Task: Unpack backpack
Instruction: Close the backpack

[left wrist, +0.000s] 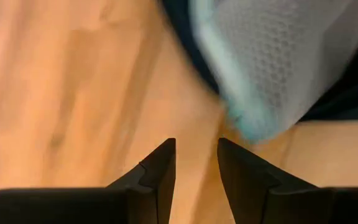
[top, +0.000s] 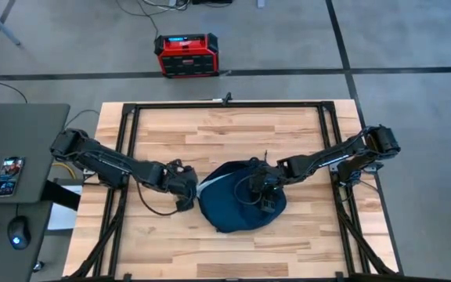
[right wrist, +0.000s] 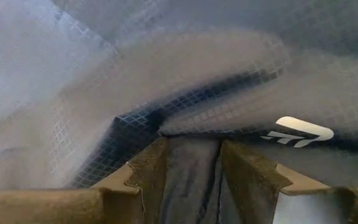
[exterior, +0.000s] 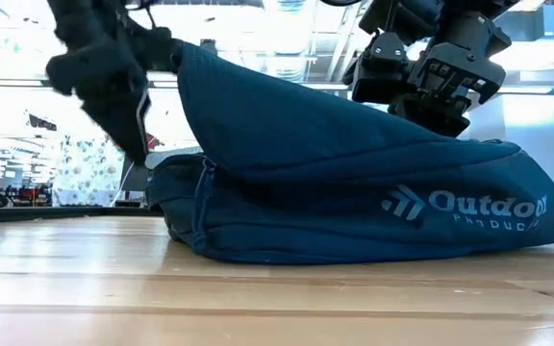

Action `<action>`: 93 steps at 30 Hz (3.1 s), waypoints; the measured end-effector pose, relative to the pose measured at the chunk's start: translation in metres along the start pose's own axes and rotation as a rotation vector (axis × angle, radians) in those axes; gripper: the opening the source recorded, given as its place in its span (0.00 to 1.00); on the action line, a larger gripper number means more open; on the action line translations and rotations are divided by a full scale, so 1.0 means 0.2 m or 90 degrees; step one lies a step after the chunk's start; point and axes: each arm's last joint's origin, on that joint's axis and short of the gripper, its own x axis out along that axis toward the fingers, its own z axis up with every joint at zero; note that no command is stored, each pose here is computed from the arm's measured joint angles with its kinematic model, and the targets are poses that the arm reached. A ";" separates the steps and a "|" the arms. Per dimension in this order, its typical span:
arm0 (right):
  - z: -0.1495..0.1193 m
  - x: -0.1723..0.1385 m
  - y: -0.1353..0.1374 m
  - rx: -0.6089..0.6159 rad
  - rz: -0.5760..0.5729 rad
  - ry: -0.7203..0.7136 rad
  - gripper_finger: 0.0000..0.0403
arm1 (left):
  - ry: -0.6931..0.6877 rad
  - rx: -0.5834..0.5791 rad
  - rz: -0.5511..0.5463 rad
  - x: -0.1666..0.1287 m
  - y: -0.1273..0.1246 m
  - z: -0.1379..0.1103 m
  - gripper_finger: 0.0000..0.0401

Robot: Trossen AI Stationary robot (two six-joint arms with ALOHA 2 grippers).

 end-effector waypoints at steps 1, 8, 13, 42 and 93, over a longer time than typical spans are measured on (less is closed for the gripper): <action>0.00 0.00 0.00 0.000 0.000 0.000 0.37 | -0.019 -0.006 -0.021 0.02 -0.01 0.00 0.26; 0.00 0.00 -0.02 0.010 -0.002 0.003 0.37 | -0.173 -0.009 -0.087 0.05 -0.04 0.08 0.26; 0.01 0.00 -0.03 0.017 -0.006 -0.001 0.37 | -0.231 0.021 -0.138 0.04 -0.07 0.13 0.26; 0.05 -0.03 -0.05 0.031 -0.014 0.004 0.37 | -0.091 0.082 -0.272 0.21 -0.21 0.39 0.20; 0.14 -0.38 -0.69 -0.063 -0.061 -0.052 0.37 | -0.130 0.276 -0.138 0.49 0.51 0.92 0.37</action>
